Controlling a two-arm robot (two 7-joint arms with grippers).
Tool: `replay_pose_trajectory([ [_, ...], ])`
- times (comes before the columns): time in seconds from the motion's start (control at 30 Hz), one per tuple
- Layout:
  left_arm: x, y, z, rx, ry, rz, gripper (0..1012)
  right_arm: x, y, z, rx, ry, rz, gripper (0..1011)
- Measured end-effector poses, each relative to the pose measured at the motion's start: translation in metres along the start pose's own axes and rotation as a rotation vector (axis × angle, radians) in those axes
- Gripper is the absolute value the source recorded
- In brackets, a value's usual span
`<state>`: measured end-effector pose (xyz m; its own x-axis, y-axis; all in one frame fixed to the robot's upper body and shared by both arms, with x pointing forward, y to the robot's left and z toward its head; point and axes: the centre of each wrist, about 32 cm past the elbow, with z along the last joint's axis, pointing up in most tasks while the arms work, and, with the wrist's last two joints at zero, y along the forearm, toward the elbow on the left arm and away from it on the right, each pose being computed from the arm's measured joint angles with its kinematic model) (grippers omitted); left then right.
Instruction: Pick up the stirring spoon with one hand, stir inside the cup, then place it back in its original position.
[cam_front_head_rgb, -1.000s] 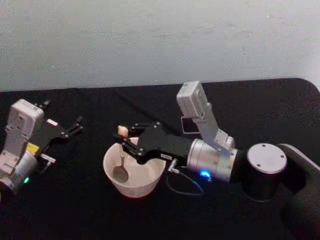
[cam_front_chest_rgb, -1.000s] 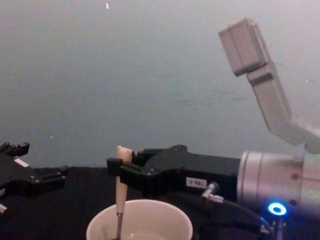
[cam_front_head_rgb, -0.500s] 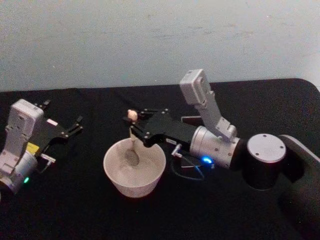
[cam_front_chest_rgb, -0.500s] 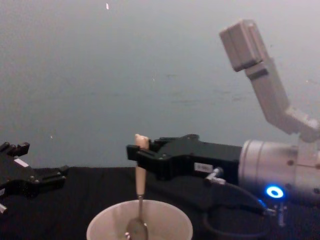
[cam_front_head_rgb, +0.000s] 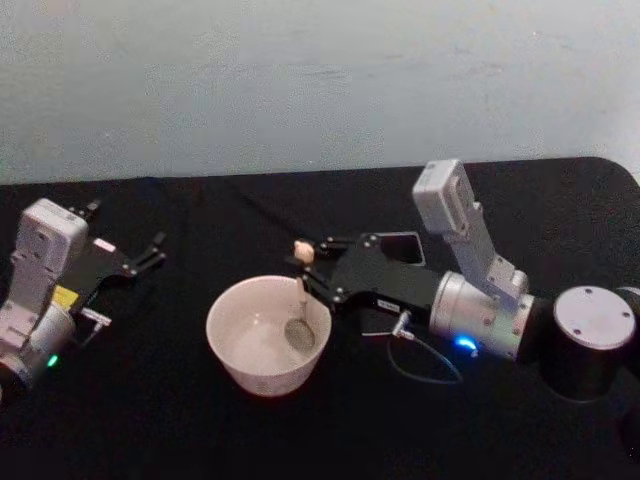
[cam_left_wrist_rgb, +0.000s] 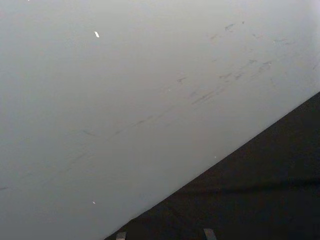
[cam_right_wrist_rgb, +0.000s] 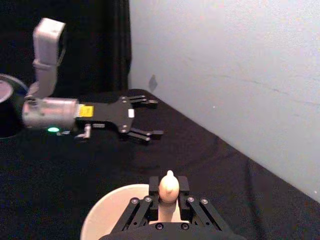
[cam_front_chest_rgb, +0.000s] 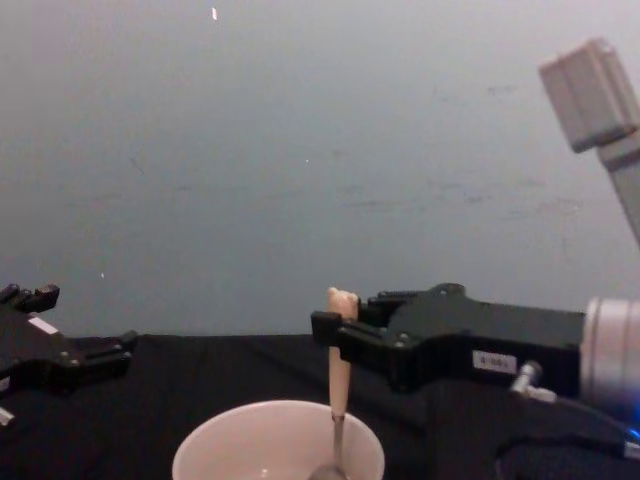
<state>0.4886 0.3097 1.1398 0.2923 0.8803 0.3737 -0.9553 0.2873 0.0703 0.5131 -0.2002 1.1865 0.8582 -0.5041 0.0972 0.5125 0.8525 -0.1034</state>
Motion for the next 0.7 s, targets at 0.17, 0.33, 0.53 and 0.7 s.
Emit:
replay_pose_trajectory([
  [0.17, 0.0000, 0.0000, 0.0000, 0.000, 0.000, 0.000, 1001, -0.006, -0.007, -0.002, -0.009, 0.010, 0.038, 218],
  [0.33, 0.0000, 0.0000, 0.0000, 0.000, 0.000, 0.000, 1001, -0.014, -0.006, -0.005, -0.015, 0.025, 0.086, 221],
  [0.53, 0.0000, 0.0000, 0.0000, 0.000, 0.000, 0.000, 1001, -0.022, 0.002, -0.006, -0.008, 0.038, 0.119, 221],
  [0.7, 0.0000, 0.0000, 0.0000, 0.000, 0.000, 0.000, 1001, -0.023, 0.010, -0.005, -0.001, 0.045, 0.118, 221],
])
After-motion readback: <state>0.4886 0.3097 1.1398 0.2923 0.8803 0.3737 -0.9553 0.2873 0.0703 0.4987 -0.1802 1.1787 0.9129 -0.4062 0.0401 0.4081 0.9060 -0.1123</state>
